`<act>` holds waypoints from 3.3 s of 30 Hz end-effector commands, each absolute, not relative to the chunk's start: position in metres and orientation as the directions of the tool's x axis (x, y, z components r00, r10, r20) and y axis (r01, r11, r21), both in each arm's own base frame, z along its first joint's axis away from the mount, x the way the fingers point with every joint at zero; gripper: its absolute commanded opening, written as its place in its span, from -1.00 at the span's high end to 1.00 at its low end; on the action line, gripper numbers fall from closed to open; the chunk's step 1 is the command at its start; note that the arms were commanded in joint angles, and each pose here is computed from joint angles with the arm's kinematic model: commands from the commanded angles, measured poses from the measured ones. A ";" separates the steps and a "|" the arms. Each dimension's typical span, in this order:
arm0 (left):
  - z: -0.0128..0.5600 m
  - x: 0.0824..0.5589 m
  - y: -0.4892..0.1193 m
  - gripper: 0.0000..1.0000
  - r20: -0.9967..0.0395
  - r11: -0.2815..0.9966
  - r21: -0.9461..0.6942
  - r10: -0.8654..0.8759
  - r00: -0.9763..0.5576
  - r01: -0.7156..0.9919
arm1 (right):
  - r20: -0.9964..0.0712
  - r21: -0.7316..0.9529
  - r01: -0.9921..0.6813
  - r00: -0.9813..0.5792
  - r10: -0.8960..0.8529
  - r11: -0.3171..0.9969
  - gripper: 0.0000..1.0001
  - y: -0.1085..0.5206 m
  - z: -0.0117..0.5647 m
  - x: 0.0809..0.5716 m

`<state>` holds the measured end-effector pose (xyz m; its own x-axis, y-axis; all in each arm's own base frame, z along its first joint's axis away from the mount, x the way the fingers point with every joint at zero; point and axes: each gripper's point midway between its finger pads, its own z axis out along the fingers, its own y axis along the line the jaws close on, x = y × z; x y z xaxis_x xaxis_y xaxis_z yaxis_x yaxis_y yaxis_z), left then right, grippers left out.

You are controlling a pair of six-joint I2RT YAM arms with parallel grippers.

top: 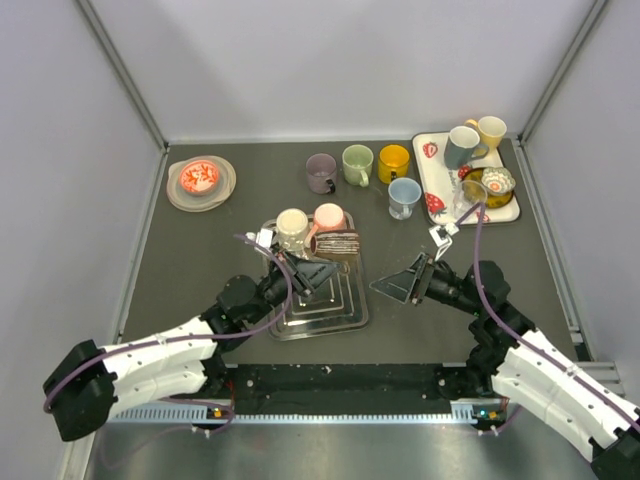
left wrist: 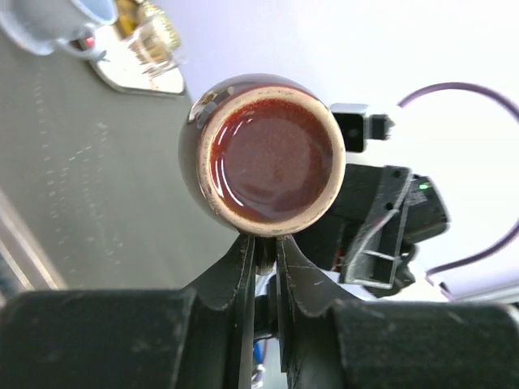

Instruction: Turn the mug right side up

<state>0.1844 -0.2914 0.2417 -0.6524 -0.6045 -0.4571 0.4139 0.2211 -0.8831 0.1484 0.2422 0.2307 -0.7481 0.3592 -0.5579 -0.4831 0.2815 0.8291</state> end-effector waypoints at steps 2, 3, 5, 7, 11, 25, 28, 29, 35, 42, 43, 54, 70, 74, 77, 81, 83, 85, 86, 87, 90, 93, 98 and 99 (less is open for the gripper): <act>0.307 0.170 -0.289 1.00 -0.372 -0.034 -0.853 -0.661 -0.652 0.521 | -0.541 0.829 -0.552 -0.748 0.385 0.092 -0.25 0.251 0.275 0.135; 0.314 0.167 -0.289 1.00 -0.369 -0.062 -0.841 -0.659 -0.655 0.537 | -0.531 0.835 -0.544 -0.756 0.382 0.085 -0.24 0.252 0.275 0.136; 0.315 0.167 -0.294 1.00 -0.365 -0.074 -0.843 -0.648 -0.668 0.532 | -0.535 0.828 -0.558 -0.750 0.390 0.062 -0.25 0.254 0.282 0.136; 0.314 0.166 -0.298 1.00 -0.367 -0.082 -0.844 -0.633 -0.682 0.530 | -0.533 0.826 -0.562 -0.749 0.394 0.050 -0.25 0.255 0.288 0.139; 0.317 0.166 -0.303 1.00 -0.360 -0.102 -0.844 -0.620 -0.697 0.527 | -0.539 0.823 -0.564 -0.746 0.391 0.058 -0.25 0.259 0.294 0.144; 0.319 0.161 -0.314 1.00 -0.354 -0.151 -0.838 -0.580 -0.733 0.524 | -0.545 0.824 -0.561 -0.747 0.381 0.079 -0.10 0.268 0.296 0.156; 0.320 0.159 -0.317 1.00 -0.356 -0.162 -0.836 -0.567 -0.743 0.524 | -0.541 0.827 -0.557 -0.748 0.383 0.080 -0.07 0.270 0.296 0.159; 0.320 0.158 -0.318 1.00 -0.360 -0.163 -0.835 -0.559 -0.746 0.525 | -0.537 0.829 -0.554 -0.750 0.386 0.077 -0.06 0.270 0.297 0.160; 0.318 0.156 -0.320 1.00 -0.353 -0.174 -0.839 -0.548 -0.759 0.516 | -0.526 0.833 -0.550 -0.750 0.400 0.064 0.06 0.272 0.299 0.164; 0.315 0.153 -0.322 1.00 -0.352 -0.175 -0.844 -0.532 -0.770 0.506 | -0.510 0.834 -0.549 -0.736 0.445 0.048 0.30 0.271 0.307 0.171; 0.314 0.153 -0.322 1.00 -0.353 -0.173 -0.845 -0.530 -0.771 0.506 | -0.508 0.834 -0.549 -0.734 0.450 0.046 0.33 0.271 0.308 0.171; 0.308 0.145 -0.332 1.00 -0.361 -0.176 -0.851 -0.487 -0.795 0.494 | -0.477 0.847 -0.530 -0.728 0.491 0.037 0.63 0.272 0.316 0.182; 0.301 0.142 -0.329 0.90 -0.419 -0.117 -0.838 -0.487 -0.766 0.533 | -0.571 0.805 -0.580 -0.694 0.439 0.130 1.00 0.270 0.310 0.178; 0.305 0.150 -0.315 0.61 -0.412 -0.086 -0.833 -0.562 -0.717 0.546 | -0.600 0.785 -0.601 -0.674 0.431 0.152 1.00 0.266 0.315 0.173; 0.309 0.154 -0.307 0.49 -0.422 -0.064 -0.827 -0.587 -0.691 0.559 | -0.613 0.776 -0.608 -0.666 0.426 0.167 1.00 0.264 0.317 0.171; 0.304 0.160 -0.298 0.44 -0.438 -0.016 -0.828 -0.605 -0.664 0.561 | -0.624 0.769 -0.612 -0.658 0.421 0.183 1.00 0.260 0.318 0.168; 0.305 0.161 -0.292 0.42 -0.439 -0.007 -0.826 -0.619 -0.651 0.563 | -0.629 0.766 -0.614 -0.655 0.419 0.190 1.00 0.258 0.318 0.167; 0.302 0.162 -0.290 0.40 -0.441 0.007 -0.830 -0.620 -0.649 0.558 | -0.638 0.759 -0.620 -0.644 0.422 0.201 1.00 0.257 0.320 0.167; 0.303 0.163 -0.288 0.39 -0.439 0.008 -0.830 -0.626 -0.644 0.558 | -0.636 0.766 -0.600 -0.652 0.414 0.232 1.00 0.255 0.313 0.169; 0.303 0.163 -0.286 0.38 -0.440 0.008 -0.829 -0.627 -0.642 0.560 | -0.666 0.740 -0.622 -0.620 0.416 0.258 1.00 0.252 0.321 0.170; 0.296 0.165 -0.278 0.35 -0.448 0.045 -0.835 -0.634 -0.630 0.548 | -0.713 0.700 -0.574 -0.585 0.386 0.424 1.00 0.239 0.320 0.184; 0.287 0.169 -0.265 0.35 -0.472 0.119 -0.837 -0.649 -0.596 0.534 | -0.797 0.589 -0.547 -0.516 0.315 0.595 1.00 0.224 0.315 0.205; 0.283 0.177 -0.231 0.35 -0.520 0.253 -0.820 -0.705 -0.483 0.514 | -0.827 0.466 -0.428 -0.522 0.209 0.774 1.00 0.214 0.291 0.245; 0.270 0.179 -0.227 0.35 -0.538 0.304 -0.822 -0.692 -0.481 0.482 | -0.830 0.436 -0.409 -0.526 0.183 0.801 1.00 0.210 0.290 0.250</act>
<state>0.1649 -0.2485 0.2968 -0.5645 -0.6825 -0.4642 0.5366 0.1240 -0.8347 0.2216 0.2315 0.3030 -0.5675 0.2957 -0.7685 -0.4844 0.6349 0.6019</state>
